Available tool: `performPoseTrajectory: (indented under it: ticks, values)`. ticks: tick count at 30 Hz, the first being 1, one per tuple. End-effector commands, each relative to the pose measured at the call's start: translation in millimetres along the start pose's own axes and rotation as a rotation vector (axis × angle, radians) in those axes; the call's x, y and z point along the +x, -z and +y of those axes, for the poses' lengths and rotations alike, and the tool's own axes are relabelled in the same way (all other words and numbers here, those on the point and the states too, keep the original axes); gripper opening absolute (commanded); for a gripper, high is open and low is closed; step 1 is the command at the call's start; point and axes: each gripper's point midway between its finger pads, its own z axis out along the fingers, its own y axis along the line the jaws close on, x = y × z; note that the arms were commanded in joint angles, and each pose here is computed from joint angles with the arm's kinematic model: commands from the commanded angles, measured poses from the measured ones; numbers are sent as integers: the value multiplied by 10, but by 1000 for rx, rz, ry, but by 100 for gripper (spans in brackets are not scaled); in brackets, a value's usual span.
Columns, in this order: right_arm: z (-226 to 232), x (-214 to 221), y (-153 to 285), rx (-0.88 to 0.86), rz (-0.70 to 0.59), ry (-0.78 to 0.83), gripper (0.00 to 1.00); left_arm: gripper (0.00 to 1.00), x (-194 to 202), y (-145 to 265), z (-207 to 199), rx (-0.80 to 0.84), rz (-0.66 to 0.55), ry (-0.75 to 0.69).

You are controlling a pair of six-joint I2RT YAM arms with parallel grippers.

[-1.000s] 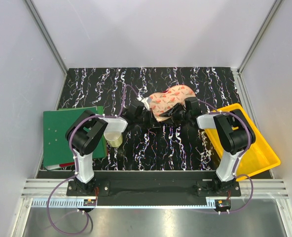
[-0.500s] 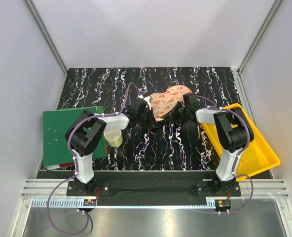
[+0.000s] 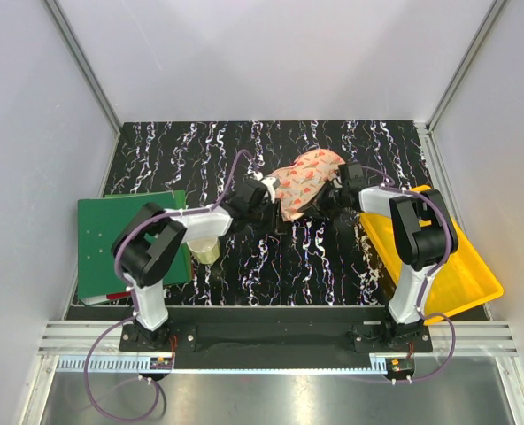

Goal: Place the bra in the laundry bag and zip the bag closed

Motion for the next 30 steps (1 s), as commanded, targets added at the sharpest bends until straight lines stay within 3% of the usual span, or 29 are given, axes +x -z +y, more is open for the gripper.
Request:
performPoseTrajectory:
  ticks: [1, 7, 10, 16, 21, 30]
  values:
    - [42, -172, 19, -52, -39, -87, 0, 45, -177, 277, -28, -11, -156, -25]
    - [82, -174, -4, -95, -48, -209, 0, 58, -329, 478, -118, 56, -345, -13]
    - [116, -128, -5, -131, -35, -292, 0, 73, -380, 486, -119, 21, -403, -24]
    - [219, -160, 47, -149, -61, -388, 0, 68, -495, 410, -169, -78, -508, -39]
    - [282, -175, 49, -163, -60, -428, 0, 53, -503, 228, -225, -125, -531, -77]
    - [371, -162, 57, -188, -50, -480, 0, 49, -618, 0, -167, -253, -550, -92]
